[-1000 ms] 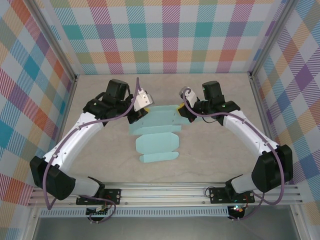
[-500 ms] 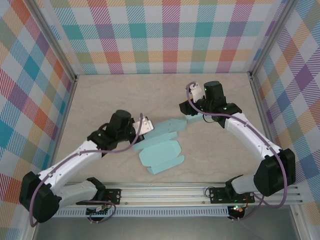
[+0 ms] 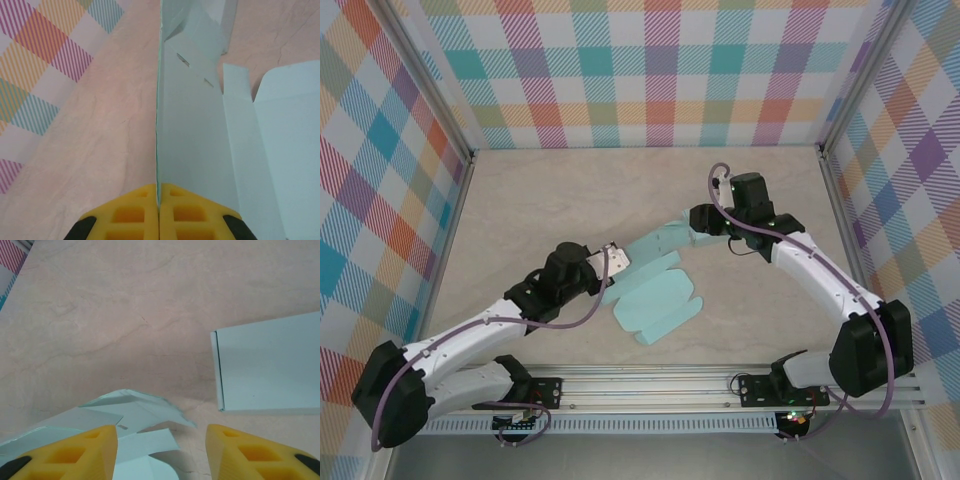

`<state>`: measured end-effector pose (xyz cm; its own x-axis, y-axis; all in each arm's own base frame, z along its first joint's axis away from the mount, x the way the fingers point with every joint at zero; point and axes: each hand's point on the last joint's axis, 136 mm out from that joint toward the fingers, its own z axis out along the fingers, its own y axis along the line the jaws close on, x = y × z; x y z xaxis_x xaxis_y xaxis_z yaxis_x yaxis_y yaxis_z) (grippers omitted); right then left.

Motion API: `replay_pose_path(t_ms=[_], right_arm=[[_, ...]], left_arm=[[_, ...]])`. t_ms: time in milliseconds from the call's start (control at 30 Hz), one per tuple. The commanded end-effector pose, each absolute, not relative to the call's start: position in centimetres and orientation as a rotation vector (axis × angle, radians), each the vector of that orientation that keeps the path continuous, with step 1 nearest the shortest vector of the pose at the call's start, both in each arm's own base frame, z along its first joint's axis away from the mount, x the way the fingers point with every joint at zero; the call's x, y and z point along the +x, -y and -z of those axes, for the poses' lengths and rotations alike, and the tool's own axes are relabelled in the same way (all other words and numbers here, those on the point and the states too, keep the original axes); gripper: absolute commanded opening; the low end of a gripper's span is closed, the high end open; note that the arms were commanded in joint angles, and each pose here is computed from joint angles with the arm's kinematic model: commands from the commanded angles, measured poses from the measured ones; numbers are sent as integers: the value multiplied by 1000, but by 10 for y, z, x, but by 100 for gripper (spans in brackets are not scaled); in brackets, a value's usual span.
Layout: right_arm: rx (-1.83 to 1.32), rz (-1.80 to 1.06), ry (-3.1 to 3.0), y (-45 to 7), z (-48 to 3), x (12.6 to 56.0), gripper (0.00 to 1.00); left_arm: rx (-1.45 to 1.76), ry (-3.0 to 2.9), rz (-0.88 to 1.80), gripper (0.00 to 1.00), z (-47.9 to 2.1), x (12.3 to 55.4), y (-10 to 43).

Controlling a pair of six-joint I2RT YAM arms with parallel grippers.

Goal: Fold the paper box

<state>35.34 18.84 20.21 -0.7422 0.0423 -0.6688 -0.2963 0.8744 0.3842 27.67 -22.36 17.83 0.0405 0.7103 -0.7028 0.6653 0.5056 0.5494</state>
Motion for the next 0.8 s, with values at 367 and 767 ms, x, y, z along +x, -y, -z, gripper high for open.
replay_pose_path(t_ms=[367,767], right_arm=[[-155,-870,-2373,-227,-204,376,60],[-171,-1170,-2441,-263,-178,368,69]], left_arm=[[1328,-1566,-316,0,-174,302,262],[1330,-1548,-380,0,-174,301,259]])
